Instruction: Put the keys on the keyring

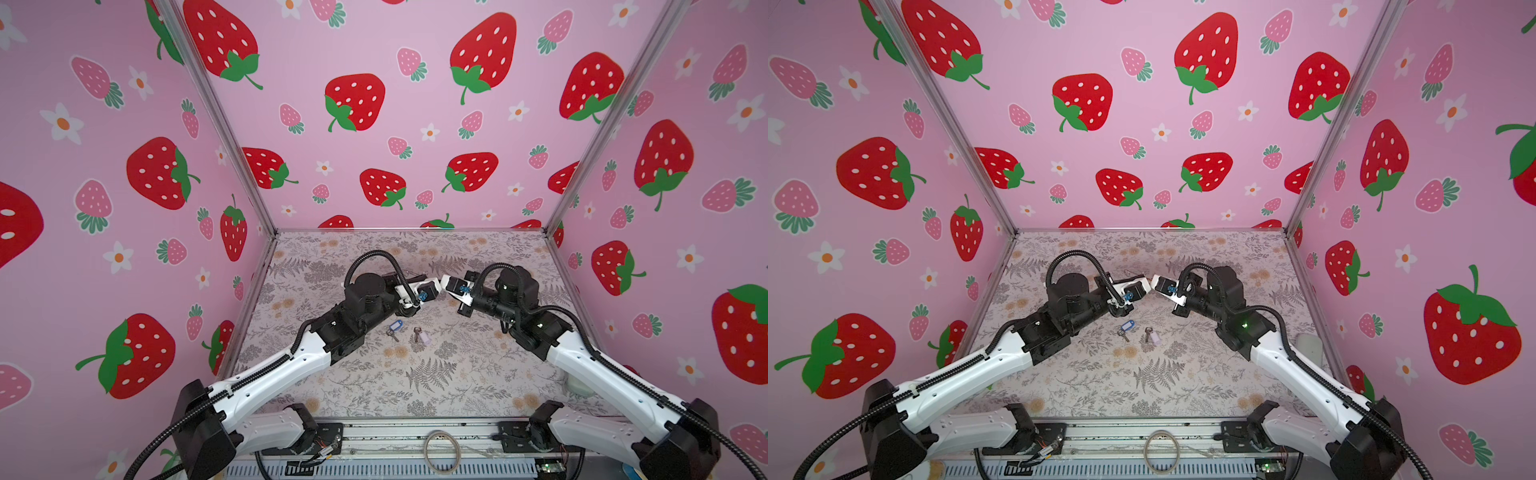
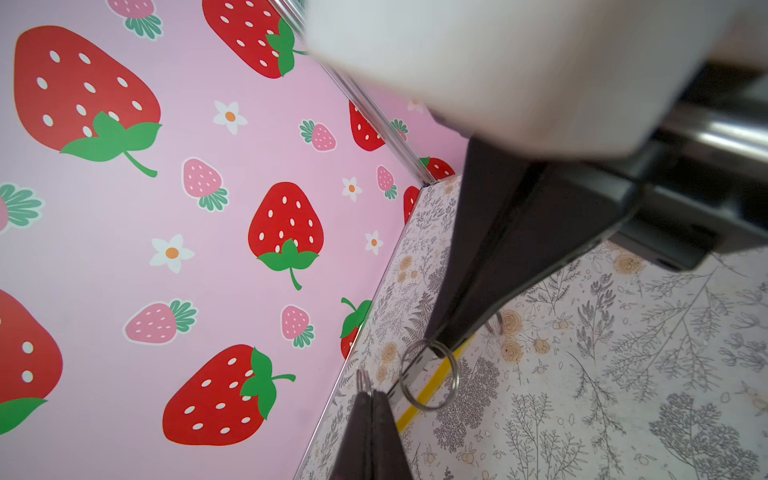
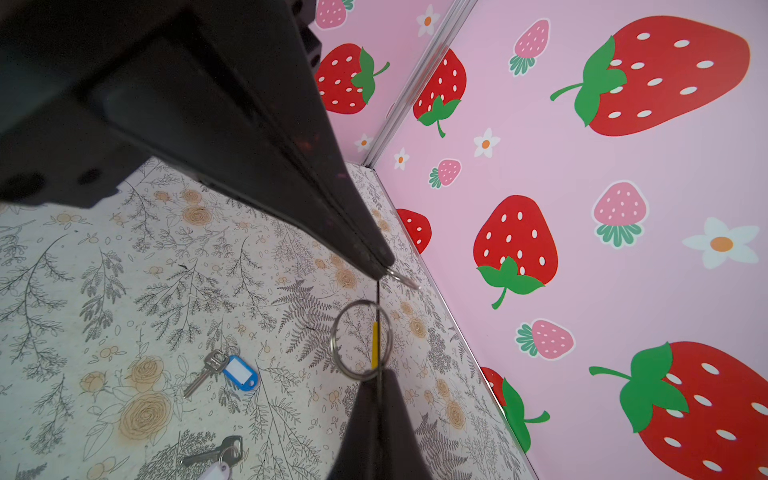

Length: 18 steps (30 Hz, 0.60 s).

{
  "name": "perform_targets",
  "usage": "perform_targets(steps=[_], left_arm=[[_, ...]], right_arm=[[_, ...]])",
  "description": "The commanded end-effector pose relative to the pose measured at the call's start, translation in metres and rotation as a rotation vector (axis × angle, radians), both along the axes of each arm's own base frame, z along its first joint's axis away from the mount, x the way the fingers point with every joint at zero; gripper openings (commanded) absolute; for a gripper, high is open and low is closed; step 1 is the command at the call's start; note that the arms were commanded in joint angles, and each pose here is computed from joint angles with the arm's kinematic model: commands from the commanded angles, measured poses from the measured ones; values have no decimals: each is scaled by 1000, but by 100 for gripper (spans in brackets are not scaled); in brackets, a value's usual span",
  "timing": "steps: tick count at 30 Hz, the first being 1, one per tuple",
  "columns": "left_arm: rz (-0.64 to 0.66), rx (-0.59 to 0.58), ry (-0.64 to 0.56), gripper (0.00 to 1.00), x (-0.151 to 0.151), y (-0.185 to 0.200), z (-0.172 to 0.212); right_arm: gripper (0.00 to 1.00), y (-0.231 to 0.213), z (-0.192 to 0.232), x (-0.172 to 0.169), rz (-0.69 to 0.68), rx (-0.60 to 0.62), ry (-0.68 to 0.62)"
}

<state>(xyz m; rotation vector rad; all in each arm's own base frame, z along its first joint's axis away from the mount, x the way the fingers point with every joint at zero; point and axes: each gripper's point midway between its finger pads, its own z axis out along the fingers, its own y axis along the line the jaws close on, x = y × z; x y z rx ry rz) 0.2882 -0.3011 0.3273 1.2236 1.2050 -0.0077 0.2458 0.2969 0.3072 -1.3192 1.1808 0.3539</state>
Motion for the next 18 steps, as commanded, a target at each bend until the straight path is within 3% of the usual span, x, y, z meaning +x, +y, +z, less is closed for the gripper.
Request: perform_targets(steps=[1,7,18], left_arm=[[-4,-31,0,0,0,0,7],[13,-65,13,0,2,4,9],[-29,-276,99,0,4,8,29]], right_arm=[[0,1,17,-9,34,43,-54],[0,-1,19,-7,16,52,-70],[2,0,24,-11,31,115,-72]])
